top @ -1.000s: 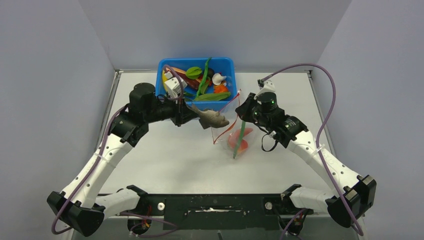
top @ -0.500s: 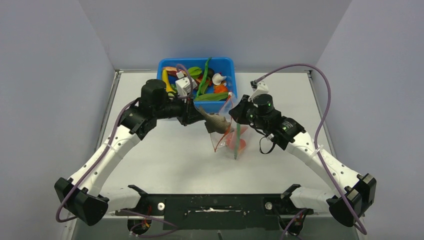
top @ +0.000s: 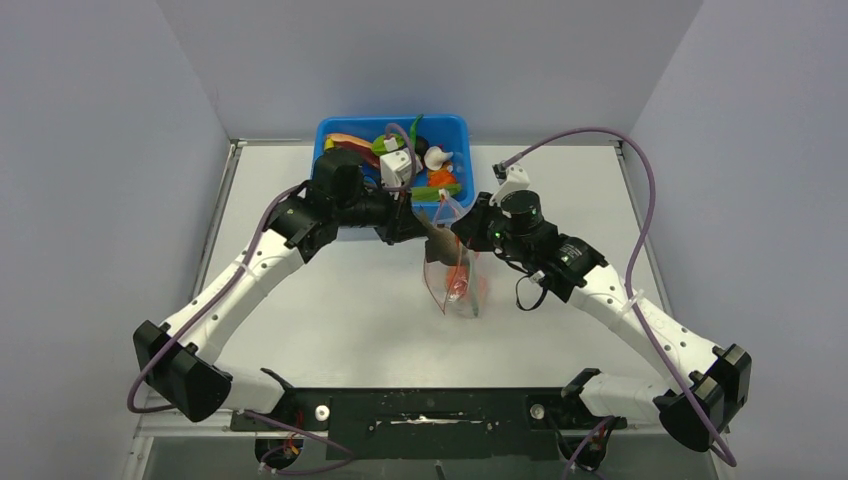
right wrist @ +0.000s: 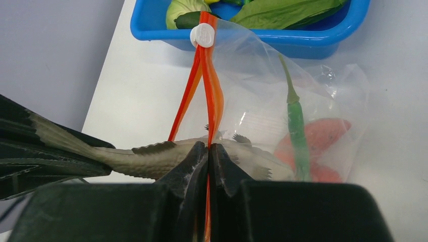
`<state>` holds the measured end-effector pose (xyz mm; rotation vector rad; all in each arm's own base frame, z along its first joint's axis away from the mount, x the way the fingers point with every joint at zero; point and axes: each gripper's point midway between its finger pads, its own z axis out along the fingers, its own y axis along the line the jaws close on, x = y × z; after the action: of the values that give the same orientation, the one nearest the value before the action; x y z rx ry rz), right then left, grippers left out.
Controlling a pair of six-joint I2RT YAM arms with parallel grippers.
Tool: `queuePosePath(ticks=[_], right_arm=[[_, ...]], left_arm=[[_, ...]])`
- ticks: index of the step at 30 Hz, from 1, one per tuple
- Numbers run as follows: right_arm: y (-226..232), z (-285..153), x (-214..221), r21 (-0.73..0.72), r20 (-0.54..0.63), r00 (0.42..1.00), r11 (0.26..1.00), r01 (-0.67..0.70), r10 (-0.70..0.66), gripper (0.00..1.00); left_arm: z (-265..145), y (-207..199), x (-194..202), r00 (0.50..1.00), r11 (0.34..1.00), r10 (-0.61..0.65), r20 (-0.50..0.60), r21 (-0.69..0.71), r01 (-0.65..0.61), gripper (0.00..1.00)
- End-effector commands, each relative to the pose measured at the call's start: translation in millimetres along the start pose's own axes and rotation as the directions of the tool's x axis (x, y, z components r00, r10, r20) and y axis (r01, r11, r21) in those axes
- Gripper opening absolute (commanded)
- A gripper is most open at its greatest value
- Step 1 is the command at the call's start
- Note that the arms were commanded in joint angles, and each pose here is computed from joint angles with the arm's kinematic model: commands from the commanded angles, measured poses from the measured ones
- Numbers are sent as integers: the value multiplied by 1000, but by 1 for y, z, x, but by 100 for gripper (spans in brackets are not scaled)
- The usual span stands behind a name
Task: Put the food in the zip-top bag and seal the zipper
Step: Place the fake fish in the zipper food storage bag.
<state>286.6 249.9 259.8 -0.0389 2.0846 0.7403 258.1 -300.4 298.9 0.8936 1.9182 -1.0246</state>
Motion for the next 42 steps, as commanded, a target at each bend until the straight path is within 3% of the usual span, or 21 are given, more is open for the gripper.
queuePosePath(ticks=[1,14,18,22,23,25,31,32,35,37,42], right_arm=[[21,-2,-24,-65,73,997,998,24,-19,0],[22,9,-22,-44,42,999,999,-1,3,0],[20,8,-25,-24,57,998,1000,-14,15,0],[20,6,-30,-16,71,997,999,-38,39,0],[21,6,-30,-21,74,996,999,-46,47,0],[24,6,-31,-30,72,996,998,-54,56,0],[22,4,-26,-32,61,996,998,-57,58,0],[21,3,-26,-27,65,996,998,-58,60,0],[22,-1,-29,-31,77,994,997,-69,71,0],[22,-3,-30,-35,82,994,997,-75,78,0],[23,-6,-30,-48,80,992,994,-95,99,0]], left_arm=[[-3,-10,-15,996,996,86,4,36,-86,0],[19,-3,0,990,999,-45,-131,-11,44,1],[24,3,-5,986,995,-89,-140,-46,83,20],[25,6,-13,992,992,-107,-60,-70,102,25],[26,8,-13,993,991,-110,-45,-77,106,23],[27,10,-18,993,990,-118,-2,-77,117,2],[22,18,-35,984,980,-137,110,-127,151,0],[19,20,-39,981,976,-144,127,-143,162,2],[7,20,-46,974,967,-146,173,-182,177,29],[-2,22,-47,969,958,-145,199,-216,188,42],[-26,21,-36,966,937,-159,203,-276,212,56]])
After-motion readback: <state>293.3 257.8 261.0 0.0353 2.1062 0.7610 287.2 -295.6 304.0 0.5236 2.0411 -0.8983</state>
